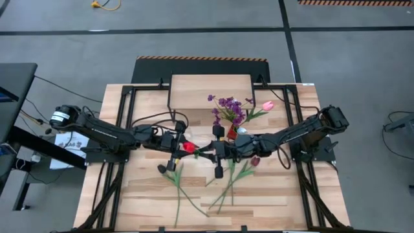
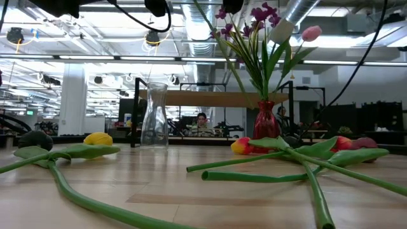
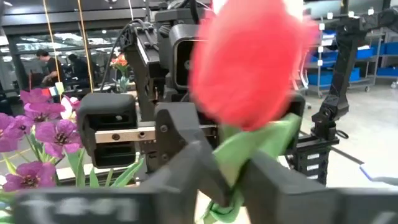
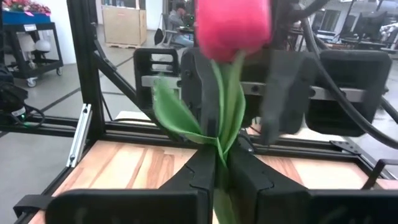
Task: Pick and place flowers into a vace then onto a shelf
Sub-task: Put the red flower into the transparent flower vase
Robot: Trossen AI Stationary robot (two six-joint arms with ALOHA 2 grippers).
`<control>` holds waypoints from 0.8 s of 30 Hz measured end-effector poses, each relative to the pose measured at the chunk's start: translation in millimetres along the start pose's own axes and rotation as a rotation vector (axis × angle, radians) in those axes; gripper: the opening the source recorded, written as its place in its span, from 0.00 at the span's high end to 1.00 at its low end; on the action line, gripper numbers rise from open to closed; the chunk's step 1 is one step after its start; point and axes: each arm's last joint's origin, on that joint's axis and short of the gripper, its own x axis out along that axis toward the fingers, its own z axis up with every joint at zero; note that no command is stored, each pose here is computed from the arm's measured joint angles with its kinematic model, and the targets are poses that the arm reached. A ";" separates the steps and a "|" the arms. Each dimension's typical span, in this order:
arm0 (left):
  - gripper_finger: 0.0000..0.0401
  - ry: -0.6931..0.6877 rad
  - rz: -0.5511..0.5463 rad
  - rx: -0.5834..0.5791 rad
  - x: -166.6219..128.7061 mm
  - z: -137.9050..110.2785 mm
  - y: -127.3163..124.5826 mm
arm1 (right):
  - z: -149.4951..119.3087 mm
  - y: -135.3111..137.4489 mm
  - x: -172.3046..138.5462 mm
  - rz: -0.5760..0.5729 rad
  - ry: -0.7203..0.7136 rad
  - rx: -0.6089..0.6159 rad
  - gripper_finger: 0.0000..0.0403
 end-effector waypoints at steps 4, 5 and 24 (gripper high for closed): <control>0.97 0.008 -0.020 0.023 -0.4 -0.4 -0.7 | -1.4 0.3 0.0 0.002 0.014 0.004 0.88; 0.97 0.015 -0.021 0.023 -1.2 0.1 -0.7 | -1.6 0.3 0.0 0.003 0.017 0.004 0.87; 1.00 0.183 0.151 0.041 -56.7 53.2 26.6 | -6.6 5.6 -1.1 0.031 0.072 0.042 0.43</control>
